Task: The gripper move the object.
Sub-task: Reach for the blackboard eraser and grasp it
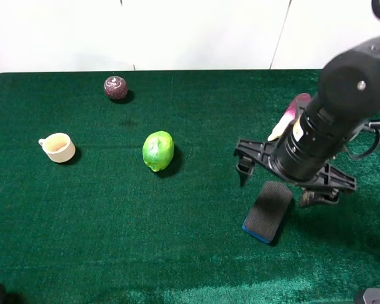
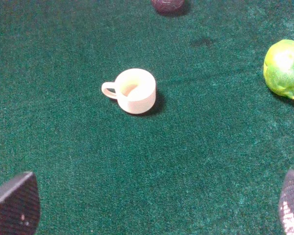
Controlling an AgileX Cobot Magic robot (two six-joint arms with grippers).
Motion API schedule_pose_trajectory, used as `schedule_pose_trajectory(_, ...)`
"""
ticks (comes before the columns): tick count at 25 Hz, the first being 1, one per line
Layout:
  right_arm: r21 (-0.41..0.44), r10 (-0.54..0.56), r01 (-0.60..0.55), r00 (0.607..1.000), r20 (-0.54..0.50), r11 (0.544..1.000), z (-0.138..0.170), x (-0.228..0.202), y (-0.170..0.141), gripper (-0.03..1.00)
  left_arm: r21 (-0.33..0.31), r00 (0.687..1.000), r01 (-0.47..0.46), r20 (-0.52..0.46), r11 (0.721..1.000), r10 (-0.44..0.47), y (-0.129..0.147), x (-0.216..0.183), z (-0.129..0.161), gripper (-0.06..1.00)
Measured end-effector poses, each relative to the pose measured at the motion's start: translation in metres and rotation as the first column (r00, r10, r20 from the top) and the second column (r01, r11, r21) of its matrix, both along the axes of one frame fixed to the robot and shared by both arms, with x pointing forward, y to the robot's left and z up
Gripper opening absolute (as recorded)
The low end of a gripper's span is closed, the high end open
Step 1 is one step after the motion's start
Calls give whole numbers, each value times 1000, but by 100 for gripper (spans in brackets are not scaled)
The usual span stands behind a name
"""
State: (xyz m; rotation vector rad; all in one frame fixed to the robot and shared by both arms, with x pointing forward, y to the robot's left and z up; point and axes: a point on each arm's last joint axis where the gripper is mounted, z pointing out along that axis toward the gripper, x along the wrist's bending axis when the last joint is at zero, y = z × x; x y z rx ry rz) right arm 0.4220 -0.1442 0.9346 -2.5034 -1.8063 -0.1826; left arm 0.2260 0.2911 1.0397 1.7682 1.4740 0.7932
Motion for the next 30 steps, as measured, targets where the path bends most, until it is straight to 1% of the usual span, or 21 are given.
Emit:
schedule_pose_trajectory(10, -48, -10, 7, 998, -56, 999, -28, 3, 2, 69, 0, 1000, 0, 0, 1000, 0, 0, 0, 0, 99)
schedule_pose_trajectory(16, -42, 0, -2, 999, -48, 999, -45, 8, 6, 69, 0, 1000, 0, 0, 1000, 0, 0, 0, 0, 99)
schedule_pose_trajectory(25, -65, -8, 3, 997, -80, 998, -63, 8, 7, 69, 0, 1000, 0, 0, 1000, 0, 0, 0, 0, 99)
schedule_pose_trajectory(30, -63, -9, 4, 997, -78, 998, -66, 9, 7, 69, 0, 1000, 0, 0, 1000, 0, 0, 0, 0, 99)
